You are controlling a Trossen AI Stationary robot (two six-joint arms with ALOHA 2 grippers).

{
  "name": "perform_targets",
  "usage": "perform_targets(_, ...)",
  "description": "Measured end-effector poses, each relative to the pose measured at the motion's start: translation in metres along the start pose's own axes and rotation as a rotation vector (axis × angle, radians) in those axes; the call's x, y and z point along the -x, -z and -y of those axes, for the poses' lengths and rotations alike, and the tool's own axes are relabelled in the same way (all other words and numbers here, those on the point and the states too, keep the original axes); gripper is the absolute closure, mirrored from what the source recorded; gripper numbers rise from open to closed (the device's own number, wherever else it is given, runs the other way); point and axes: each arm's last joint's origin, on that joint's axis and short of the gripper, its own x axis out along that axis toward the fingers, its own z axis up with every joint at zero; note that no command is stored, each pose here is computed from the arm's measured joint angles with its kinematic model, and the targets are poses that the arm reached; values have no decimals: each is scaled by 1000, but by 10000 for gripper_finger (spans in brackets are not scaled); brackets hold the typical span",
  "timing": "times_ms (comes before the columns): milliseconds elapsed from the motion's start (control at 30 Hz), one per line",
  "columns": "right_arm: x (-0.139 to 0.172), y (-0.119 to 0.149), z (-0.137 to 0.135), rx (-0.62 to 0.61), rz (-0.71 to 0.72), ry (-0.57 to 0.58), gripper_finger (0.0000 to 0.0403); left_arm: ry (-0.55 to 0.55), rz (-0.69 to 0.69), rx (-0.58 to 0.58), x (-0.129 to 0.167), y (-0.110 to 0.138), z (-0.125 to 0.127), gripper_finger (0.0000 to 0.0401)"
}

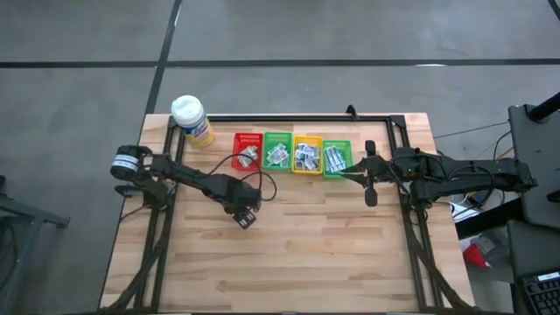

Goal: Pick & Place First Aid Supplies
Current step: Put the green bandage into the red bin

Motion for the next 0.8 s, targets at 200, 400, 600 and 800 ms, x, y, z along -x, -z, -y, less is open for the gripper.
perform_targets(200, 0, 0, 0, 1, 0, 0, 351, 26, 10, 5, 0, -1, 2, 267)
perform_targets(400, 0, 0, 0, 2, 0, 0, 351, 46, 20, 17, 0, -2, 4, 337)
perform_targets(600, 0, 0, 0, 0, 0, 0, 351, 53, 21, 20, 0, -3, 4, 396)
perform_targets(800, 0, 0, 0, 0, 0, 0, 351, 56, 21, 11, 1, -2, 4, 400)
